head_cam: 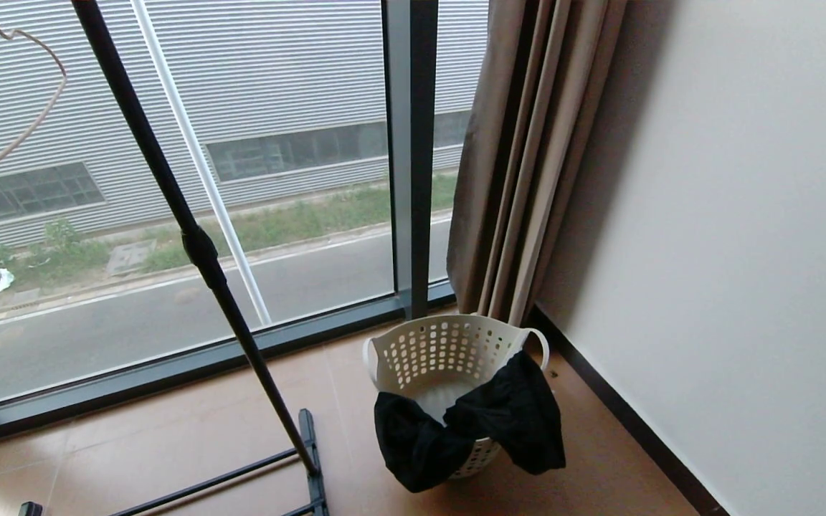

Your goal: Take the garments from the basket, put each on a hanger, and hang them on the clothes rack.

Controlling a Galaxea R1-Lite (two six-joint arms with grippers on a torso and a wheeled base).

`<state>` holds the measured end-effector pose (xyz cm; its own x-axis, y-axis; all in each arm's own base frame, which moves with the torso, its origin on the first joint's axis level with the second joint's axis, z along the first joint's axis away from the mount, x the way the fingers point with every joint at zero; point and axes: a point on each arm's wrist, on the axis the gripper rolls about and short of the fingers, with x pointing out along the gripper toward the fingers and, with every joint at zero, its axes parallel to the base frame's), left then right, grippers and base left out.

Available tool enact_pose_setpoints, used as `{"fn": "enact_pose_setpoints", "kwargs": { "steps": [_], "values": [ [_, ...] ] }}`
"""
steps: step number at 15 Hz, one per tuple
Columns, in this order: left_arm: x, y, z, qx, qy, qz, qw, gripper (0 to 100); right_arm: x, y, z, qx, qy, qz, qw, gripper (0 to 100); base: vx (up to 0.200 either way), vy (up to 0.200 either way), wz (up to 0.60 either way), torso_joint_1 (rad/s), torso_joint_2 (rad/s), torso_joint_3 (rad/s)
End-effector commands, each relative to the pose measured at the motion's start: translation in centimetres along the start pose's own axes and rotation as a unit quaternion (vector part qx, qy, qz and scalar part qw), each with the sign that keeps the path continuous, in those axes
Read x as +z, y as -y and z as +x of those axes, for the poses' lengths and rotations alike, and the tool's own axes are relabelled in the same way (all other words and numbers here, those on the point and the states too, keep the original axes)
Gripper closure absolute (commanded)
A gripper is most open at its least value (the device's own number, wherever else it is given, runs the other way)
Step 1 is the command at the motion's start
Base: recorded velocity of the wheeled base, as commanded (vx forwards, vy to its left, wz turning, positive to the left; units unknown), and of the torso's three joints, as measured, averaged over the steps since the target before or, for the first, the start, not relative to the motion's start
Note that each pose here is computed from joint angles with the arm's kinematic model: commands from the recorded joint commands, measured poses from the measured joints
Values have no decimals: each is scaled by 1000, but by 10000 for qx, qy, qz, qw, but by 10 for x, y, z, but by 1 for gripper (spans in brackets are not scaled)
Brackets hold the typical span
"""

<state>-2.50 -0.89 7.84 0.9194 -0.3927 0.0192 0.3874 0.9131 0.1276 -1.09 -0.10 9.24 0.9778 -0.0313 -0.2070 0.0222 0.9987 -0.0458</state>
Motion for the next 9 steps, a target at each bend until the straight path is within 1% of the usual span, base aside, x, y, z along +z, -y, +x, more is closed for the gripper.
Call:
{"fn": "enact_pose_setpoints", "kwargs": {
  "steps": [1, 2, 3, 4, 5, 6, 7, 9],
  "values": [
    [0, 0, 0, 0, -4, -2, 10000, 0, 28, -1, 25, 236, -958, -242, 9948, 0, 0, 0, 0, 2, 2, -198],
    [0, 0, 0, 8, -5, -2, 10000, 0, 42, -2, 38, 369, -1206, -342, 9914, 0, 0, 0, 0, 7, -2, -193],
    [0, 0, 0, 0, -4, -2, 10000, 0, 61, -6, 62, 499, -1484, -420, 9868, 0, 0, 0, 0, 2, 2, -203],
    [0, 0, 0, 0, -4, -10, 10000, 0, 67, -7, 71, 530, -1563, -472, 9851, 0, 0, 0, 0, 2, 7, -198],
    [0, 0, 0, 0, -4, -2, 10000, 0, 84, -11, 99, 644, -1736, -808, 9794, 0, 0, 0, 0, 7, 2, -203],
    [0, 0, 0, 8, -5, -2, 10000, 0, 91, -13, 115, 714, -1859, -1086, 9739, 0, 0, 0, 0, 2, 2, -188],
    [0, 0, 0, 0, -4, -2, 10000, 0, 100, -16, 135, 803, -1995, -1446, 9658, 0, 0, 0, 0, 7, 2, -198],
    [0, 0, 0, 0, -4, -2, 10000, 0, 111, -21, 171, 945, -2169, -1981, 9512, 0, 0, 0, 0, 5, 5, -202]
  ]
}}
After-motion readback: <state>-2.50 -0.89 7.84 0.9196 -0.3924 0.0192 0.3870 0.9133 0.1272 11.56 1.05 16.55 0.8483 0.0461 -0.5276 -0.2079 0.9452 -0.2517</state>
